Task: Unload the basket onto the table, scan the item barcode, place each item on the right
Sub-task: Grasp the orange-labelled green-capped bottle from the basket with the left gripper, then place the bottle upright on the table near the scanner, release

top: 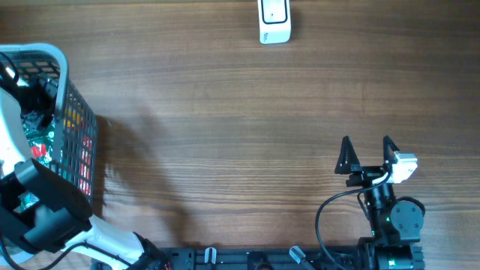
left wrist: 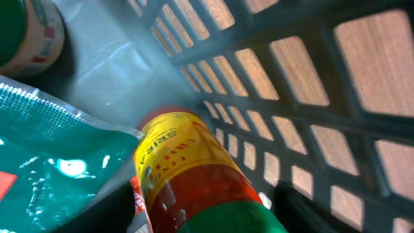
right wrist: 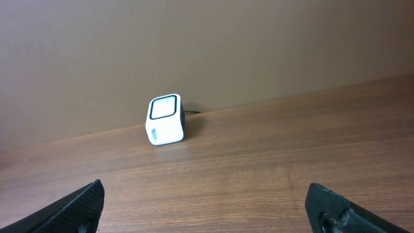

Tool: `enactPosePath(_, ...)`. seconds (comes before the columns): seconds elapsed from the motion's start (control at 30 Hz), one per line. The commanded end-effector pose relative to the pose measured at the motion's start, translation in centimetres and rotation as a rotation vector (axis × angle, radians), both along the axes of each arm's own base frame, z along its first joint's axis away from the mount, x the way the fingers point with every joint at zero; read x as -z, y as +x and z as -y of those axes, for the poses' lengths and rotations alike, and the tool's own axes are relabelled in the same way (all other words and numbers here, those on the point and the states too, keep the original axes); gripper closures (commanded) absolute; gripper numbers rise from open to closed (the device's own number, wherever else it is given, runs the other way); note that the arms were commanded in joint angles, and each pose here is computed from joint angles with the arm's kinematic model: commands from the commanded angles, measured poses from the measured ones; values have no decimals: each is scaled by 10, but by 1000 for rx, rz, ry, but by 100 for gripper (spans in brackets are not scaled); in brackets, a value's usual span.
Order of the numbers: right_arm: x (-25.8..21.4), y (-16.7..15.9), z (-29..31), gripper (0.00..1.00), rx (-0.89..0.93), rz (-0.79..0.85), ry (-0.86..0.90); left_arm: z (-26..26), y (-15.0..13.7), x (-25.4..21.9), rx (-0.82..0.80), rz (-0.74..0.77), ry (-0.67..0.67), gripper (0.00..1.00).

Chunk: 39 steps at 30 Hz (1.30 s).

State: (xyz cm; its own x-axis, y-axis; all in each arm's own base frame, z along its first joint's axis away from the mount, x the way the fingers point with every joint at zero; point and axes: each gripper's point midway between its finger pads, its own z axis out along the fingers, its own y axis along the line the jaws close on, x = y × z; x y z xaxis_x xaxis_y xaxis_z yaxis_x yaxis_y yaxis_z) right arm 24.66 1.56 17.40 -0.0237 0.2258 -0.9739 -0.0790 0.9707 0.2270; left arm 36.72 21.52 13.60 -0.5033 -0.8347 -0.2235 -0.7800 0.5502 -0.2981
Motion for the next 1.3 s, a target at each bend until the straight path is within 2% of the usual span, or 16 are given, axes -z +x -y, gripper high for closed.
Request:
enactPosePath(0.0, -1, -1, -4, 0, -18, 9, -18, -4, -6, 3, -7, -31, 25, 49)
enactPosePath(0.07, -1, -1, -4, 0, -18, 9, -18, -6, -8, 0, -14, -29, 25, 58)
enactPosePath(0.13, -1, -1, -4, 0, -18, 9, -18, -9, -13, -18, -28, -12, 37, 60)
enactPosePath(0.4, -1, -1, -4, 0, -18, 9, -18, -23, -43, -195, -110, 311, 279, 59)
enactPosePath(0.57, -1, -1, -4, 0, -18, 9, -18, 43, -52, -291, 36, 627, 343, 59)
enactPosePath(0.67, -1, -1, -4, 0, -18, 9, -18, 107, -44, -317, 212, 735, 327, 59)
enactPosePath(0.77, -1, -1, -4, 0, -18, 9, -18, 195, -18, -293, 551, 693, 263, 59)
enactPosePath(0.8, -1, -1, -4, 0, -18, 9, -18, 210, -15, -282, 615, 659, 253, 58)
enactPosePath(0.87, -1, -1, -4, 0, -18, 9, -18, 246, -10, -233, 786, 483, 246, 58)
enactPosePath(1.03, -1, -1, -4, 0, -18, 9, -18, 331, 25, -127, 1045, 205, 139, 59)
enactPosePath(1.13, -1, -1, -4, 0, -18, 9, -18, 380, 26, -69, 1211, 73, 106, 59)
enactPosePath(1.2, -1, -1, -4, 0, -18, 9, -18, 402, 22, -42, 1301, 10, 122, 59)
enactPosePath(1.27, -1, -1, -4, 0, -18, 9, -18, 407, 26, -21, 1322, -51, 233, 58)
